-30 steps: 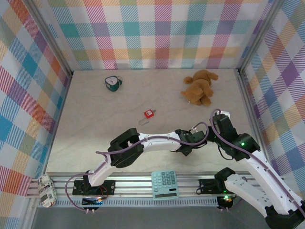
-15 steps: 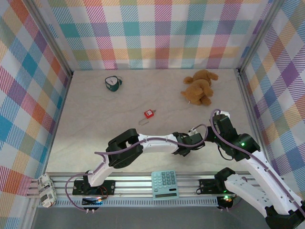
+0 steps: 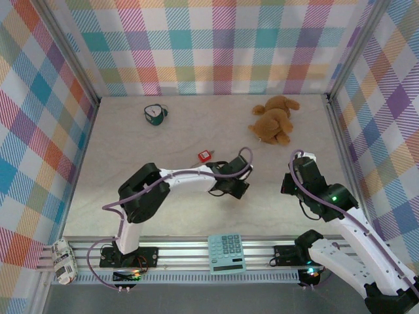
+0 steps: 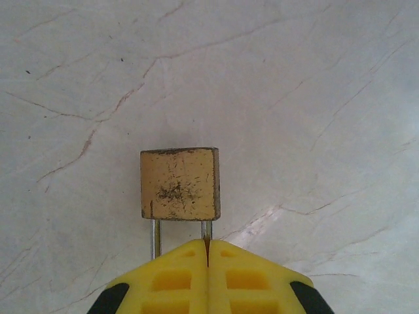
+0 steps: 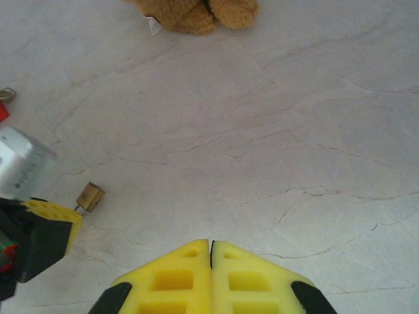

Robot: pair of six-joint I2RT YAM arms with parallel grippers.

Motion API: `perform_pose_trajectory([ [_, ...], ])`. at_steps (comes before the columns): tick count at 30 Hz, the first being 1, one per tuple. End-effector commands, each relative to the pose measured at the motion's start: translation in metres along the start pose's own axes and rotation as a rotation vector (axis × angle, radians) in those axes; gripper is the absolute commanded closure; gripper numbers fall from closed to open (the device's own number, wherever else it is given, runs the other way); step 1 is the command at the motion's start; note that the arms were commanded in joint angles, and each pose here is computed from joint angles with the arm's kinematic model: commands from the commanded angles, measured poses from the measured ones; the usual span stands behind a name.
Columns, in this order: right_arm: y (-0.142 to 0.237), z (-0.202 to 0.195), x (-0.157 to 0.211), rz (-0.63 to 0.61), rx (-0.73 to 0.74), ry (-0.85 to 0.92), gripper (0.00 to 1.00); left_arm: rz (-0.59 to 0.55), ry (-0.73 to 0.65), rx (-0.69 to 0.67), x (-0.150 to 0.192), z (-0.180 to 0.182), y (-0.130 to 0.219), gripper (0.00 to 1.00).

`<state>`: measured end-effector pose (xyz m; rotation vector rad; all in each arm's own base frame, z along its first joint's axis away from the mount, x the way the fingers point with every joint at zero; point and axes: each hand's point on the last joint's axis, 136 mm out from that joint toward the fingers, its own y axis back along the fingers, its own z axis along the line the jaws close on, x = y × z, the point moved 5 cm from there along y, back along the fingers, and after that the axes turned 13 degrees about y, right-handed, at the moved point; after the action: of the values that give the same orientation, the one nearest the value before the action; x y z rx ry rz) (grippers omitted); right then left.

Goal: Unlock with the key

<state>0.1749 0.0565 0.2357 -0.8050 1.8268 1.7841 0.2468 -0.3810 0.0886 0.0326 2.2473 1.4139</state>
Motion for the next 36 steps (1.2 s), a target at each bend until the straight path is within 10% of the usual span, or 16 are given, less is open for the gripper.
perform_pose_trajectory([
  [1, 0.006, 0.002, -0.007, -0.028, -0.021, -0.016, 1.00, -0.005, 0.124, 0.281, -0.013, -0.024, 0.020, 1.00],
  [14, 0.002, 0.007, -0.009, -0.019, -0.039, -0.019, 1.00, -0.054, 0.519, 0.736, -0.041, 0.014, 0.022, 1.00],
  [36, 0.005, 0.009, -0.017, -0.018, -0.046, -0.019, 1.00, -0.093, 0.851, 1.077, -0.064, 0.039, 0.014, 1.00],
])
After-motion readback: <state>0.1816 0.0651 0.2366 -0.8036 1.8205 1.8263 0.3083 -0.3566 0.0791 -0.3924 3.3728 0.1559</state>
